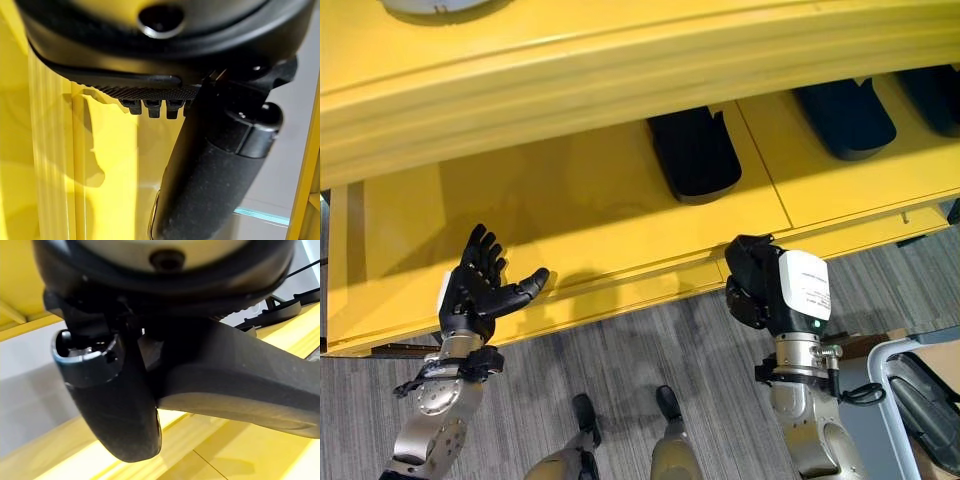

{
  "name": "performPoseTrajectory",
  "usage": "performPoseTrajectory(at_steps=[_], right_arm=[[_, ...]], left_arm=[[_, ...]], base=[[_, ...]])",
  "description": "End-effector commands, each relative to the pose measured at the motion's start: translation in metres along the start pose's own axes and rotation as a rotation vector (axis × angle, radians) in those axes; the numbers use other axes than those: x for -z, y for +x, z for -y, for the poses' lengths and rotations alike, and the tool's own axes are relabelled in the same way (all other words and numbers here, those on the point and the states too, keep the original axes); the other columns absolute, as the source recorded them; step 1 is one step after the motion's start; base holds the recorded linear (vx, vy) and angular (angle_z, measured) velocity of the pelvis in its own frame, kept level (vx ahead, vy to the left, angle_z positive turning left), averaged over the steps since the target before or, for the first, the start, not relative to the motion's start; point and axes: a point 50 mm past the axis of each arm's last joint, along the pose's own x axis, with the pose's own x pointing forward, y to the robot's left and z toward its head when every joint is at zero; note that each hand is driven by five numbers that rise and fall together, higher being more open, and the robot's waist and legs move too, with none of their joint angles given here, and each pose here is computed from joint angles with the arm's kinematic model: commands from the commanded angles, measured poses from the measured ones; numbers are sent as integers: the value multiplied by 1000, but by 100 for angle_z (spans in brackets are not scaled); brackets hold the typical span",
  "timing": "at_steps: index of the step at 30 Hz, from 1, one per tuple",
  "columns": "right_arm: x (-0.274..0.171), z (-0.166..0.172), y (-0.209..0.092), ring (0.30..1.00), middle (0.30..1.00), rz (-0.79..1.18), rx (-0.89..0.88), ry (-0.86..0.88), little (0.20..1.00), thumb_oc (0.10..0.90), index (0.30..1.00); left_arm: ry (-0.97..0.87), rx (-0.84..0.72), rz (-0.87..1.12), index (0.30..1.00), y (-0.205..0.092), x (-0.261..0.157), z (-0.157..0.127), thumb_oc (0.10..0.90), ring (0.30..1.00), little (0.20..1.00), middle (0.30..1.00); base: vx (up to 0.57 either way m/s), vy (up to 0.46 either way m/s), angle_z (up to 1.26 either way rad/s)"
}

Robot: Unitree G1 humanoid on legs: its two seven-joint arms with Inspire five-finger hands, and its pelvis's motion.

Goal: Move parts from the plastic box to the shelf.

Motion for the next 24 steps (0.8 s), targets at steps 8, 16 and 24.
performPoseTrajectory(at_steps=[8, 16, 24], right_arm=[[-30, 15, 27, 300, 300, 202, 45, 101, 300, 400, 300], [-56, 13, 43, 300, 300, 279, -86, 457, 300, 400, 300], [-74, 9, 53, 300, 300, 330, -202, 649, 300, 400, 300]], left_arm=[[-16, 11, 247, 1000, 12, -44, 2, 900, 1000, 1000, 1000], [-49, 54, 199, 1000, 11, -35, 5, 900, 1000, 1000, 1000], [-43, -10, 219, 1000, 10, -39, -11, 900, 1000, 1000, 1000]], base=[[3, -22, 3], [1, -26, 8], [9, -25, 10]])
